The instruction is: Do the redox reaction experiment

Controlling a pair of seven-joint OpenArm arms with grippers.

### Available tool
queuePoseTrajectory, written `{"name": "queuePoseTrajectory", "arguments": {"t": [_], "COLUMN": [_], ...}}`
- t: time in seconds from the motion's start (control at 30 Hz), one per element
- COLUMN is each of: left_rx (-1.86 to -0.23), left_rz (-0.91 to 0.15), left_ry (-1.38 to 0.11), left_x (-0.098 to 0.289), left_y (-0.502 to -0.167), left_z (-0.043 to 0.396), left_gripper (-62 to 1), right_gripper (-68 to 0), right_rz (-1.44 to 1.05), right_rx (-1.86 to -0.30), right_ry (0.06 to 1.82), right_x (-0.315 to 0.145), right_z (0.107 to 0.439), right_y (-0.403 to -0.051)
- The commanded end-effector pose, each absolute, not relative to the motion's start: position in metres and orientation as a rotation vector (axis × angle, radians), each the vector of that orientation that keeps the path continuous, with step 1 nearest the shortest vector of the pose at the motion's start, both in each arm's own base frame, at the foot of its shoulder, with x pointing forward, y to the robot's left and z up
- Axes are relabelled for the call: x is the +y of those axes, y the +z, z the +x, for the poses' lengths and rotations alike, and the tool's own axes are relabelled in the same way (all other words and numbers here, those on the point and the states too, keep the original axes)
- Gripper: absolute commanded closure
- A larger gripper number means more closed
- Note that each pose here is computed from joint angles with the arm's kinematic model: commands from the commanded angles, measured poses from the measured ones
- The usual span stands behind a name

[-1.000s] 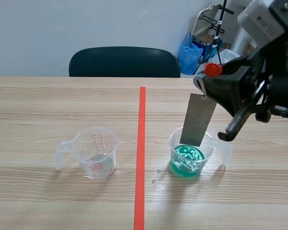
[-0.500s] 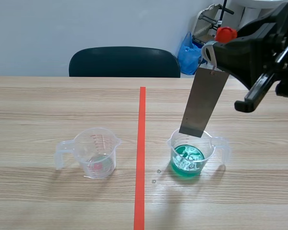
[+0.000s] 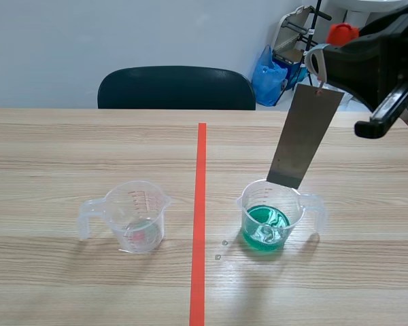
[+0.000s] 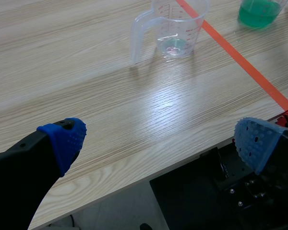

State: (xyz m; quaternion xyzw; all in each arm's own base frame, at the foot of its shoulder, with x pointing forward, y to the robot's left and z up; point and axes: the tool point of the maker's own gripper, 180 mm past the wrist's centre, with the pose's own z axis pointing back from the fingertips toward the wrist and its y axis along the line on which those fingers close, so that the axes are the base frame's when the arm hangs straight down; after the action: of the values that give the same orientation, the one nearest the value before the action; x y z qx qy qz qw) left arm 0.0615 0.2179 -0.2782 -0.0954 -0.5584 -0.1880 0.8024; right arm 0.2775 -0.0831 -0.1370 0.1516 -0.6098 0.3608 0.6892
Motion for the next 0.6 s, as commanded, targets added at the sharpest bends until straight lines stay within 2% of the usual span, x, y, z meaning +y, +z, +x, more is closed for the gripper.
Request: {"name": "queuePoseTrajectory", "arguments": {"t": [0.0,0.57], "left_rx": [-1.226,-1.225], "left_rz": [-0.212,-0.212], "left_ry": [-0.397,-0.397], "left_x": [0.2160,0.2160], "left_y": [-0.2722,-0.2722], "left_z": [0.0647,0.0646], "left_gripper": [-62.3,-62.3], "right_gripper": [-2.0,-2.0], "right_rz": [0.344,0.348], "right_rx": [-1.400,-1.408], "right_ry": [0.816,0.815], "right_x": [-0.0809,-0.0805], "right_z": [0.2775,0.2774], "right_y": [-0.1260,-0.1246]}}
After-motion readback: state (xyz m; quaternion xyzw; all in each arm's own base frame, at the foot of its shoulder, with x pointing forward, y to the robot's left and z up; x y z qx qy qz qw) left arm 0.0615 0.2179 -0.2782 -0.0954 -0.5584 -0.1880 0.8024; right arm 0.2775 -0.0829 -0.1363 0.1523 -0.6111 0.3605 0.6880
